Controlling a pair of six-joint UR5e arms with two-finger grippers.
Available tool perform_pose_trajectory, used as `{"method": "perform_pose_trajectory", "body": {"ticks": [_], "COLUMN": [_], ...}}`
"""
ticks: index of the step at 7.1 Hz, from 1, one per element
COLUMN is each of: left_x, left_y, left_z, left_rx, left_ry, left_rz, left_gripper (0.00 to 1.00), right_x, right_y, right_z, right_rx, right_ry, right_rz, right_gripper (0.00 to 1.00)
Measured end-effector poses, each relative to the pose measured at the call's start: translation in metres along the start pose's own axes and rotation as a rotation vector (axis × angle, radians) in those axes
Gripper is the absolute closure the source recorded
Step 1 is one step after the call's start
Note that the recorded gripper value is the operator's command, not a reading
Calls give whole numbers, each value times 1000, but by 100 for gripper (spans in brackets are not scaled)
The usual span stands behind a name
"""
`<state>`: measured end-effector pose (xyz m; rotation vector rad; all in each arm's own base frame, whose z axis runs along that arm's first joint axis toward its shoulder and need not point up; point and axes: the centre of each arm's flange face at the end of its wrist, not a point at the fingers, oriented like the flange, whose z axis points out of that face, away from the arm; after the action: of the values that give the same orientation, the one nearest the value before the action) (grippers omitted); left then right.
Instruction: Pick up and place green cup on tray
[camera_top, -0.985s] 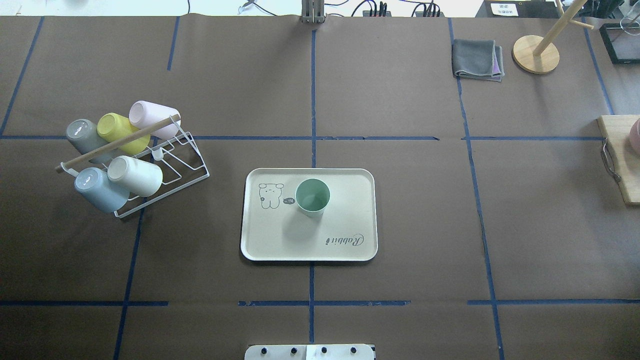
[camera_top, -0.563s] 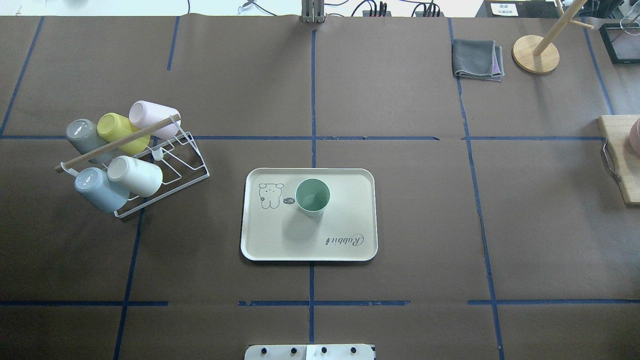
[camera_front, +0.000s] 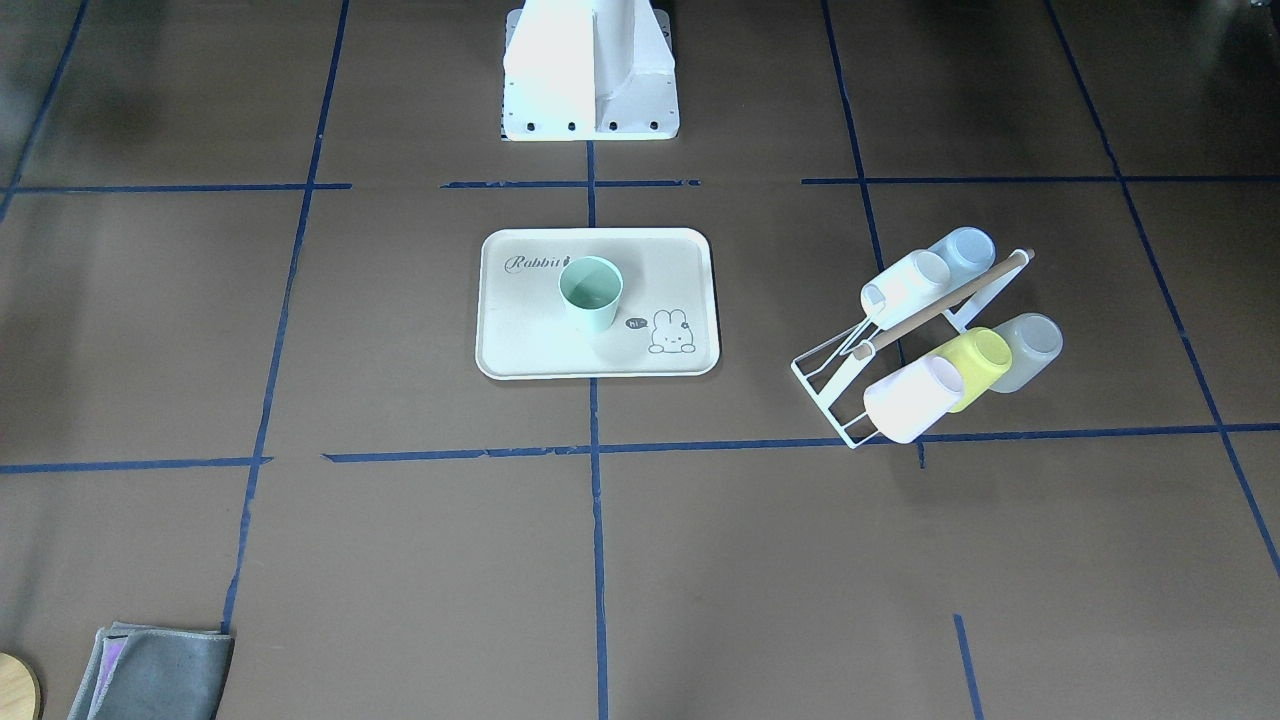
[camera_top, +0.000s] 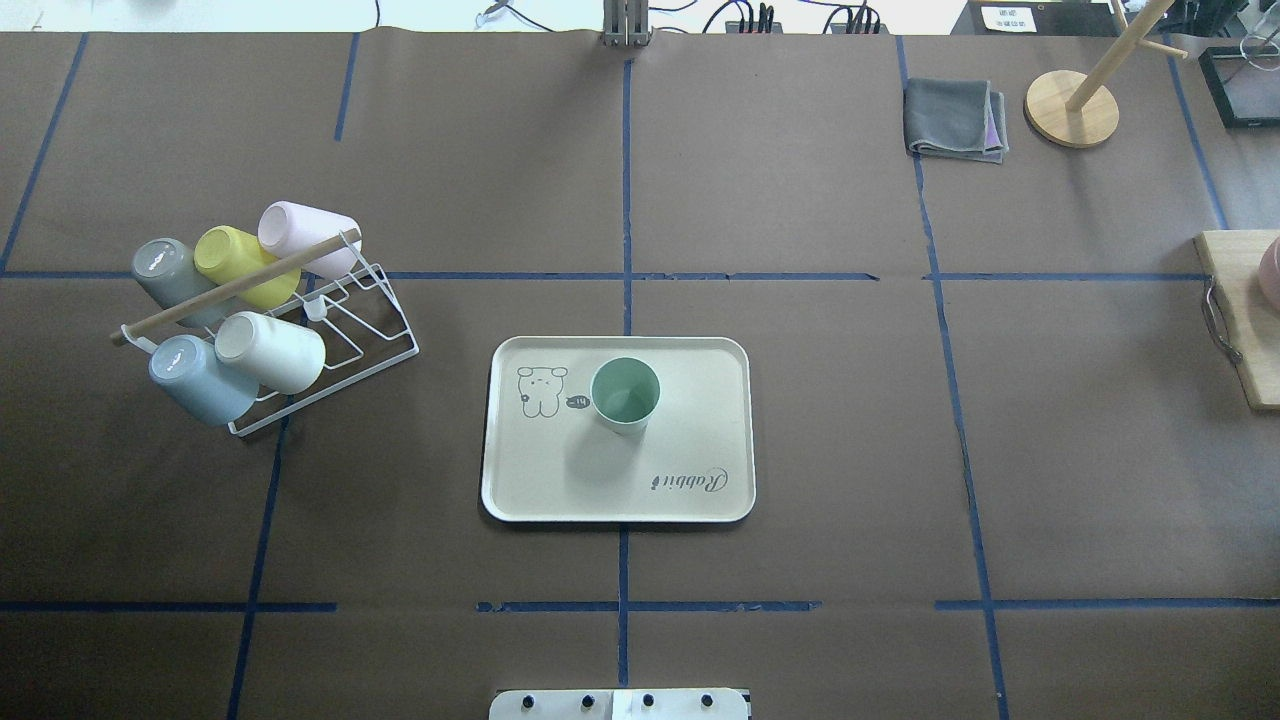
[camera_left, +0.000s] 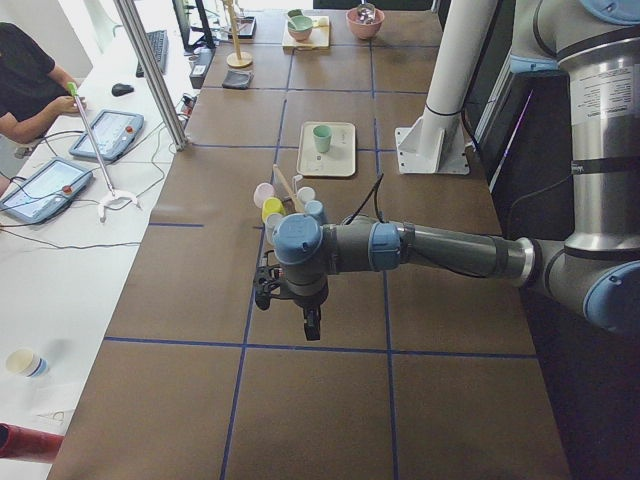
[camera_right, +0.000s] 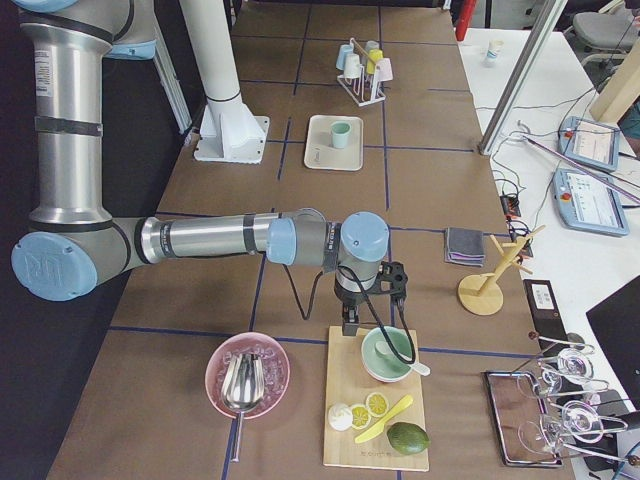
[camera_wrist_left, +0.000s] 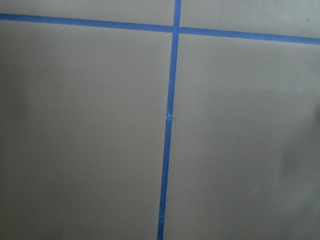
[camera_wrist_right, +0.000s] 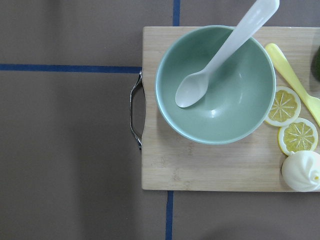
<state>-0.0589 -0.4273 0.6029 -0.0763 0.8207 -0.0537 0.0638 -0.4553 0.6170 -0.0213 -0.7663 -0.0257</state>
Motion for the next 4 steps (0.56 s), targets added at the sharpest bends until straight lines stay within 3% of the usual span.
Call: {"method": "perform_pose_trajectory", "body": {"ticks": [4], "left_x": [8], "left_y": [-32], "left_z": [-5], "left_rx": [40], "left_ry": [6], "left_rz": [9], "left_gripper": [0], "right_x": [-2], "right_y": [34], "right_z": [0], "right_rx": [-18], "right_ry": [28], "right_rz": [-26], "right_gripper": [0]}}
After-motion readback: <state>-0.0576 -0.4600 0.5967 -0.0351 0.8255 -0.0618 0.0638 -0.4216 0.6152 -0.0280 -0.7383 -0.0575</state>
